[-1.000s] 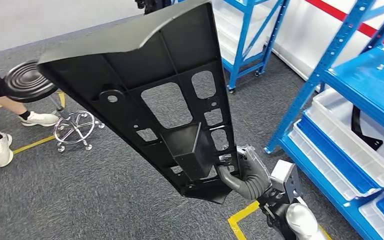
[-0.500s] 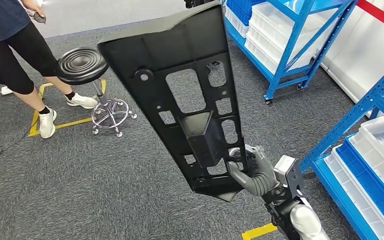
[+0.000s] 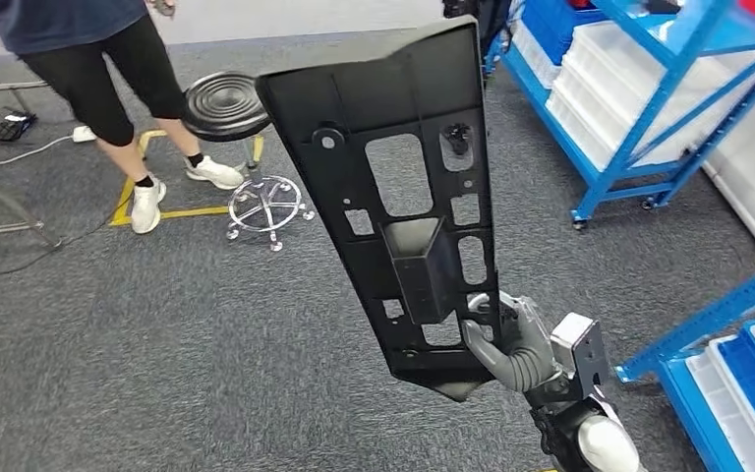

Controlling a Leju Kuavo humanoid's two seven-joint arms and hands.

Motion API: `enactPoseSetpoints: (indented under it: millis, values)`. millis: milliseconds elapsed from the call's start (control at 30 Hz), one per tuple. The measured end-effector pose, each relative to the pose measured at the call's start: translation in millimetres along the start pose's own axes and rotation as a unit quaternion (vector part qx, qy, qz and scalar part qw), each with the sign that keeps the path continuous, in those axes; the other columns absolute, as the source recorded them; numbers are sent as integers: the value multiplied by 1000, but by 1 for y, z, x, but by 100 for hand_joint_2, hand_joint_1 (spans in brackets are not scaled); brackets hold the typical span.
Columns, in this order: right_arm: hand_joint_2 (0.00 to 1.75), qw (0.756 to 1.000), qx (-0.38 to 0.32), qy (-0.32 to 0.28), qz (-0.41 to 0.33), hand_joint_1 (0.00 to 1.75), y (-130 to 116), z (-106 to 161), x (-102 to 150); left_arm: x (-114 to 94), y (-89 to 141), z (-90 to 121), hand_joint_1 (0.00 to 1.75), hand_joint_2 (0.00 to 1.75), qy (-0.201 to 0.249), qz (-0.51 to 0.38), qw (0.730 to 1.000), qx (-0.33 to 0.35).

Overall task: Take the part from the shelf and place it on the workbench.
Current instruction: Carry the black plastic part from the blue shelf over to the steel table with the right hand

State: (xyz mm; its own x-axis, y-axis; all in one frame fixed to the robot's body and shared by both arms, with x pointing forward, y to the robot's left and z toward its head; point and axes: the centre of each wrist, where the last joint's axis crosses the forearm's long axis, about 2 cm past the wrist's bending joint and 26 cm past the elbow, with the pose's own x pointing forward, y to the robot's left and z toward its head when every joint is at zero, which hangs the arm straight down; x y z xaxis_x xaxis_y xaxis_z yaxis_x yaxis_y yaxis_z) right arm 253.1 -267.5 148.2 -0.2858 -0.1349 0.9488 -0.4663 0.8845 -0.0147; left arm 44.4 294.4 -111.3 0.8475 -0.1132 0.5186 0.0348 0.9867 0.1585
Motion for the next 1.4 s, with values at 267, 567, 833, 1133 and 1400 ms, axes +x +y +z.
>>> enactPoseSetpoints:
  millis: [267, 567, 833, 1133, 1400]
  values:
    - [175, 1000, -16, 19, -2, 175, -1, 18, -6, -1, 2, 0, 0, 175, -1, 2, 1000, 1]
    - [175, 999, -35, 12, 4, 175, -6, 24, -1, -3, 1, 1, 0, 175, -5, 6, 1000, -1]
    - [175, 999, -45, 12, 7, 175, -7, 31, 1, -2, 0, 1, 0, 175, -7, 4, 1000, -5]
    - [175, 999, -48, 5, 8, 175, -5, 32, 4, 1, 2, -1, 0, 175, -10, 1, 1000, -8]
    - [175, 999, -47, 12, 7, 175, -3, 38, 2, 2, 1, -1, 0, 175, -11, 2, 1000, -10]
